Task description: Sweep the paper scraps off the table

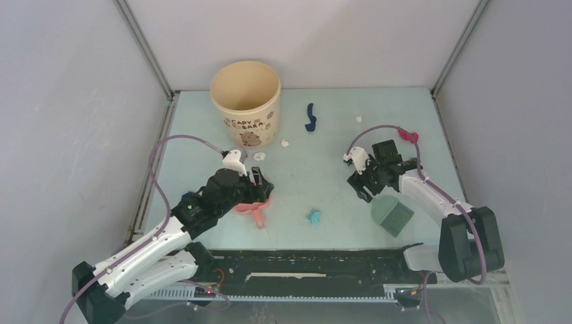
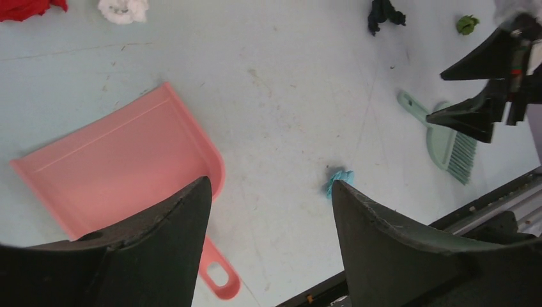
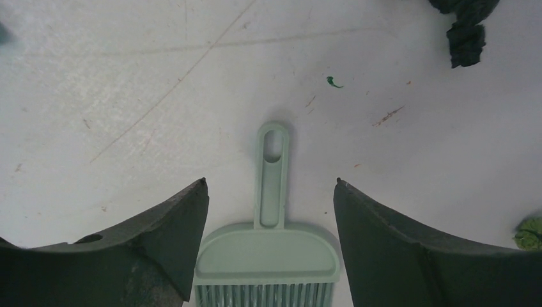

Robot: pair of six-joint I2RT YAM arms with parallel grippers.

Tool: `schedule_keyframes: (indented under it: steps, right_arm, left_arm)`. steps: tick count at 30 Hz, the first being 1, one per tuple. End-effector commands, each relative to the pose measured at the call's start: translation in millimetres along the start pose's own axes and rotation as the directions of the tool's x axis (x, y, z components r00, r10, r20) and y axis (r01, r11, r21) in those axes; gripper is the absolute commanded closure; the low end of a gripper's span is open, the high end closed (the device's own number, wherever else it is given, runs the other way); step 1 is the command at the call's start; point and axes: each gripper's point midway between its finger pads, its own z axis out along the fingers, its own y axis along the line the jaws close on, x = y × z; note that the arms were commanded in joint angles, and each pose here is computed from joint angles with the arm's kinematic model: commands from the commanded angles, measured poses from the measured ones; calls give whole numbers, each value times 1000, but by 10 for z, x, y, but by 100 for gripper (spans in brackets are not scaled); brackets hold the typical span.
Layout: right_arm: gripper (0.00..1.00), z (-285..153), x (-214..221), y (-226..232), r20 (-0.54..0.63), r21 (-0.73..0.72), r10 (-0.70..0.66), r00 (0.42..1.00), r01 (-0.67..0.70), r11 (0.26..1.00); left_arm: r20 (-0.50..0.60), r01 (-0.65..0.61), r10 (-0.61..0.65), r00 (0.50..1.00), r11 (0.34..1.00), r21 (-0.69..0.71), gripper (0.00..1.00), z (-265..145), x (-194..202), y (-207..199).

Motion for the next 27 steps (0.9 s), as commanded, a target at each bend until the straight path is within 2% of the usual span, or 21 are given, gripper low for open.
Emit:
schedule_keyframes:
  steps: [1, 12, 21, 27]
  right_arm:
    - [23, 63, -32, -179, -27, 36, -54, 998, 55, 998]
    - [45, 190, 222, -152, -117, -17, -25, 993, 23, 1000]
    - [51, 267, 279, -63, -153, -51, -39, 987, 31, 998]
    - [65, 326, 350, -2, -181, -80, -20, 983, 5, 997]
  left_arm:
    - [59, 44, -46, 997, 999, 30, 25, 70, -138, -155]
    - [33, 7, -9, 999, 999, 49, 25, 41, -116, -272]
    - [17, 14, -15, 1000, 999, 41, 25, 74, -44, -241]
    - [14, 18, -18, 1000, 999, 50, 26, 104, -34, -264]
